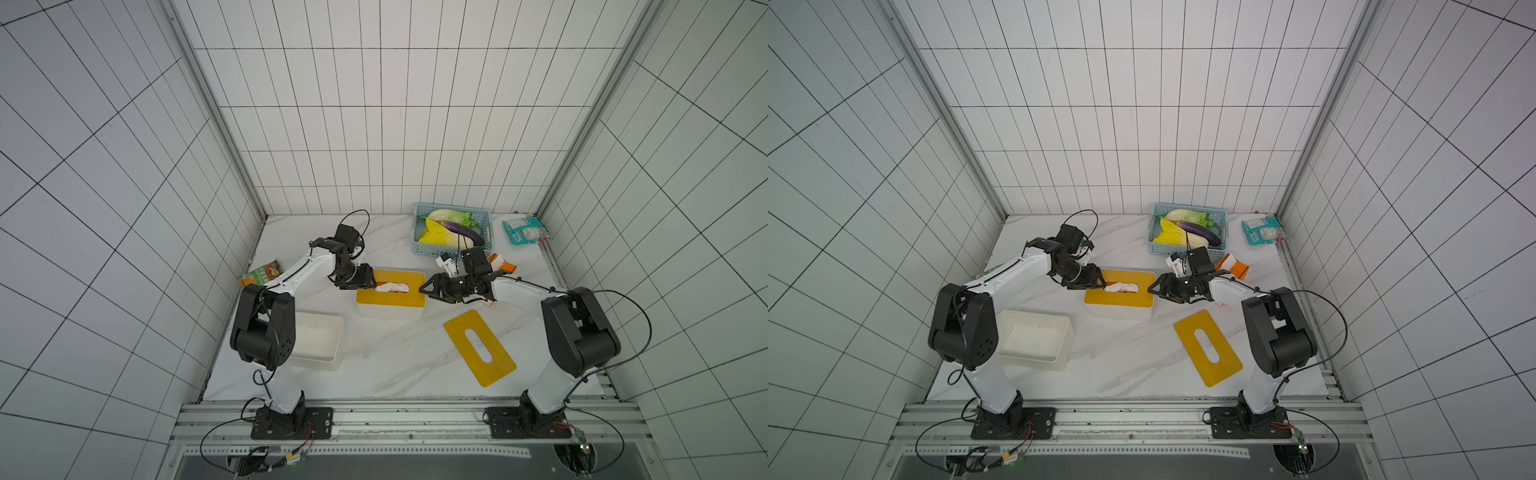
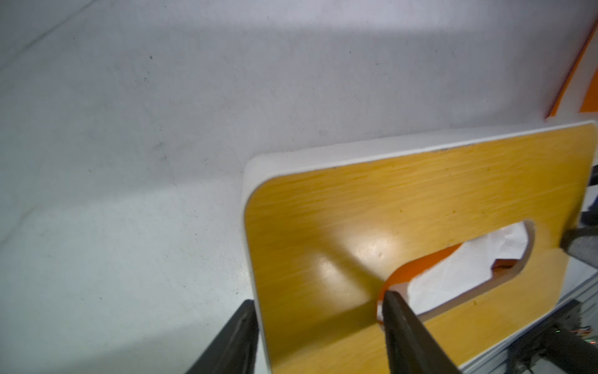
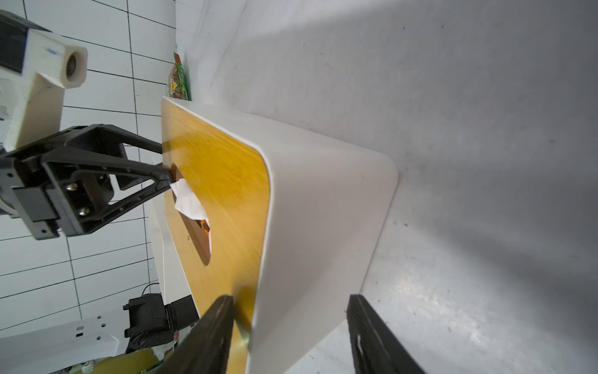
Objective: Put the tissue paper into the tissue box
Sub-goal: Close the box lid on the tissue box, then pull the paper towel from the tissue box.
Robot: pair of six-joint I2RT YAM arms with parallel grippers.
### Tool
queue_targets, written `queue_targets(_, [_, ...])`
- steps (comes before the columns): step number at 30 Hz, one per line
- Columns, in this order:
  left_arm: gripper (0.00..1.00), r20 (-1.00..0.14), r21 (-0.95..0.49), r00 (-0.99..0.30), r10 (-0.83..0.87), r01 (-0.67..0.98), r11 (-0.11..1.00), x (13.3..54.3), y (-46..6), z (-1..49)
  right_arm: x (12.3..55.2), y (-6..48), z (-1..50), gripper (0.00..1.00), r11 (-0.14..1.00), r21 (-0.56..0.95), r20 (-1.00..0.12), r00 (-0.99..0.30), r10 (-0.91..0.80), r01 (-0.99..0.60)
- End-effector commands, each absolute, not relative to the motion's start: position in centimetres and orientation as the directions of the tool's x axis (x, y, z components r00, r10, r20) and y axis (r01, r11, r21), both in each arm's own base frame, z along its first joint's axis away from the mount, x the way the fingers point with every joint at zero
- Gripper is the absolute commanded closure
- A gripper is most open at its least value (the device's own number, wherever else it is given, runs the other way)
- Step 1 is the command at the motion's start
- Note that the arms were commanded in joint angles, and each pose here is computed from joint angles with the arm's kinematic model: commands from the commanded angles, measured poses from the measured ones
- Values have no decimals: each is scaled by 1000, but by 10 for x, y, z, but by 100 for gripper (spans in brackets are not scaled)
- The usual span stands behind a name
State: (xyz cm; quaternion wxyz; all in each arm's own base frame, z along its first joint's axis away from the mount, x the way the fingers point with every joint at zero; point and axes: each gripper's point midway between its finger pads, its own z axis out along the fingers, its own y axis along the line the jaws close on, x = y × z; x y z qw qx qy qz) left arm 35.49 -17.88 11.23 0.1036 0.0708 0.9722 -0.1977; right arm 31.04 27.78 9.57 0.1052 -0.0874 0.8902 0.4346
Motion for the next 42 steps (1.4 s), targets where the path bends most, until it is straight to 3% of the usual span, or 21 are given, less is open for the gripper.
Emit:
queue_targets(1, [28,-348,-422,-933,92,243,873,363,-188,161,312,267,108,40,673,672,-330,-939,-101,-309])
queue_targets(6, [19,-454,-417,-889,67,278,865,366,-178,201,315,277,156,39,649,566,-516,-833,-202,-508])
queue_targets(10, [17,-560,-370,-827,41,294,881,367,-161,226,307,298,189,39,556,391,-705,-627,-332,-733])
queue_targets(15, [14,-682,-315,-732,-9,283,906,364,-141,244,300,328,213,42,424,227,-817,-408,-407,-877])
queue_targets(19, [13,-762,-282,-646,-39,277,918,359,-130,253,303,351,210,44,349,143,-828,-305,-471,-926])
queue_targets(26, [9,-835,-258,-545,-76,266,929,349,-118,274,308,374,179,46,300,65,-777,-237,-583,-952])
queue_targets(42, [9,-833,-293,-541,-113,259,920,347,-114,274,304,386,128,55,282,-28,-660,-195,-726,-959])
